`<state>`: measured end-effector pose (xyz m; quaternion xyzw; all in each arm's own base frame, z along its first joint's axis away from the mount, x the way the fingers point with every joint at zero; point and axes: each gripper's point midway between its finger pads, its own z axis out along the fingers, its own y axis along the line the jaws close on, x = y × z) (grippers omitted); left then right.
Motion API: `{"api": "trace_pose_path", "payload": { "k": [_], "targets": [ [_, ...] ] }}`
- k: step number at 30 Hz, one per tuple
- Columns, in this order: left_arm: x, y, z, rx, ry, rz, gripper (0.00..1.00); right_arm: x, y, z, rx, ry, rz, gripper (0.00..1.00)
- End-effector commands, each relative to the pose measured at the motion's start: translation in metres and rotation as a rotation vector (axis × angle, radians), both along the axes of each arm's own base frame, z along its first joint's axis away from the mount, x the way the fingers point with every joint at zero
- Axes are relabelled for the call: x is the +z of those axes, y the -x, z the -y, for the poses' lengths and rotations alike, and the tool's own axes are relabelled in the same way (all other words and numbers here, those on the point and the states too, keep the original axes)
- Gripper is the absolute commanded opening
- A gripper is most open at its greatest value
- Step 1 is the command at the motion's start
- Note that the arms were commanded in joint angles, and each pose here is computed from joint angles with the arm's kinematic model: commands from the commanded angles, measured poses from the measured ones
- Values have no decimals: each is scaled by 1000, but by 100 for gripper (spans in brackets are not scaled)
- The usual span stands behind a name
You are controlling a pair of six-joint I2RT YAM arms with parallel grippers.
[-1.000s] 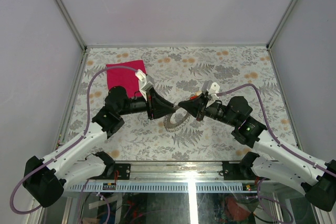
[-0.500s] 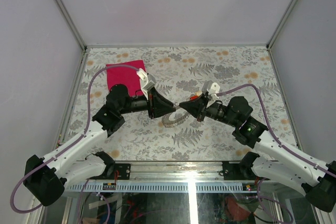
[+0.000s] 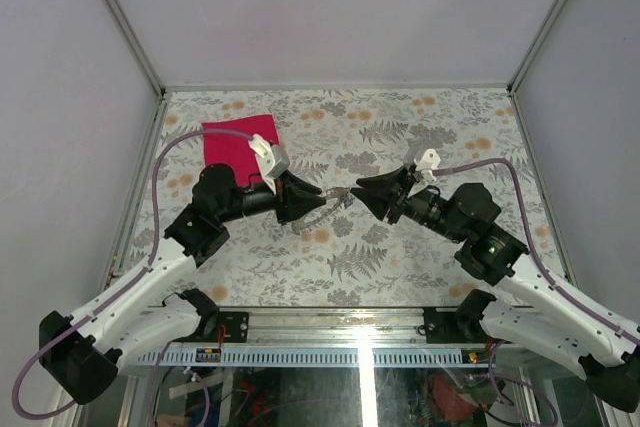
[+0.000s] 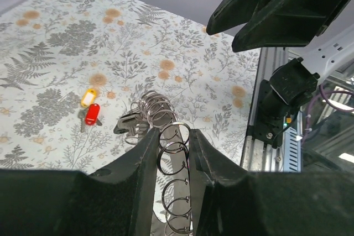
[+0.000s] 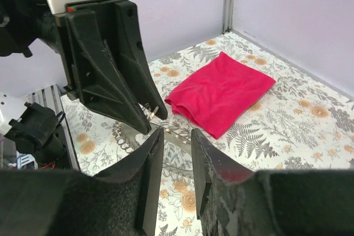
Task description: Put the keys on the keyring
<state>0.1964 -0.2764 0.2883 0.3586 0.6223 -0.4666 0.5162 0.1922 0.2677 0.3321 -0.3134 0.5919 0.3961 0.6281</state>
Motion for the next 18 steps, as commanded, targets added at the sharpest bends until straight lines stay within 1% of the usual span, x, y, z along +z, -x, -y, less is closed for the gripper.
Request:
{"api": "trace_pose_path", "payload": {
  "k": [1, 5, 7, 11, 16, 18],
  "targets": [
    [16, -6, -7, 33, -14, 133, 0, 26, -5, 10, -62, -40, -9, 33],
    [14, -2, -9, 18, -20, 172, 0, 21, -6, 7, -64, 4, -119, 33],
    [12, 6, -9, -16, -19, 220, 0, 20, -6, 5, -66, 13, -186, 34],
    [14, 8, -14, -5, -13, 302, 0, 16, -9, 4, -106, 21, -351, 35],
    [7, 19, -15, -80, -58, 423, 0, 3, -10, -3, -134, 63, -542, 37],
    [3, 22, -15, -113, -87, 475, 0, 1, -9, -8, -121, 95, -587, 39]
  ]
}}
